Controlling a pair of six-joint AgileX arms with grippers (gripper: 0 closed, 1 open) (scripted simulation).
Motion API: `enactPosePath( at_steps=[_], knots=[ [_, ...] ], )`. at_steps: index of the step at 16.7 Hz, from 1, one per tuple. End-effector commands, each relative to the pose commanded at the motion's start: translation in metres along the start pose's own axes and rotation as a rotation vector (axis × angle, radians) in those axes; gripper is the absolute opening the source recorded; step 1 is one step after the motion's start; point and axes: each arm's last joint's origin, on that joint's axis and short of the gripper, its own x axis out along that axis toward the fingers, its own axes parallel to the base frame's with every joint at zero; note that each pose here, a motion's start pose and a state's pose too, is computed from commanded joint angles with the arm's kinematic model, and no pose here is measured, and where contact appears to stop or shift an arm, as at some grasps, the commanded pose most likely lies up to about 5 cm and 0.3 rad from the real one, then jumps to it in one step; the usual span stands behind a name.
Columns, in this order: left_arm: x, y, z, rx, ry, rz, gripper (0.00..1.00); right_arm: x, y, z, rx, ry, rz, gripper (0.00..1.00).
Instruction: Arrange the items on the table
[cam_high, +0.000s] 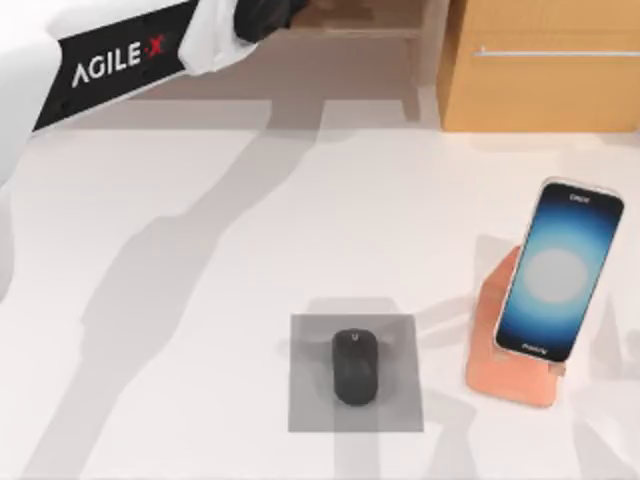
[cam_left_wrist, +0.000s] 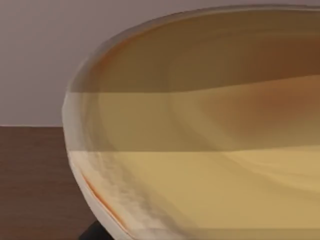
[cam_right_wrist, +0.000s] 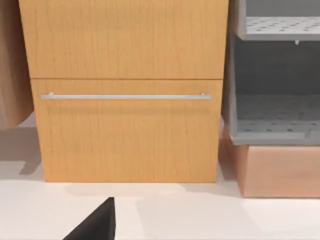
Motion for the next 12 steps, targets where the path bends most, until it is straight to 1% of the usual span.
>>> enactPosePath(
  at_steps=[9,10,12],
  knots=[
    [0.0000,0.0000,0.0000,0.000,0.000,0.000,0.98,0.0000,0.0000,0.0000,0.000,0.000,0.000,1.00],
    [0.0000,0.0000,0.0000,0.000,0.000,0.000,1.00,0.0000,0.0000,0.0000,0.000,0.000,0.000,1.00],
    [0.0000,0.0000,0.0000,0.000,0.000,0.000,1.00,0.0000,0.0000,0.0000,0.000,0.000,0.000,1.00]
  ],
)
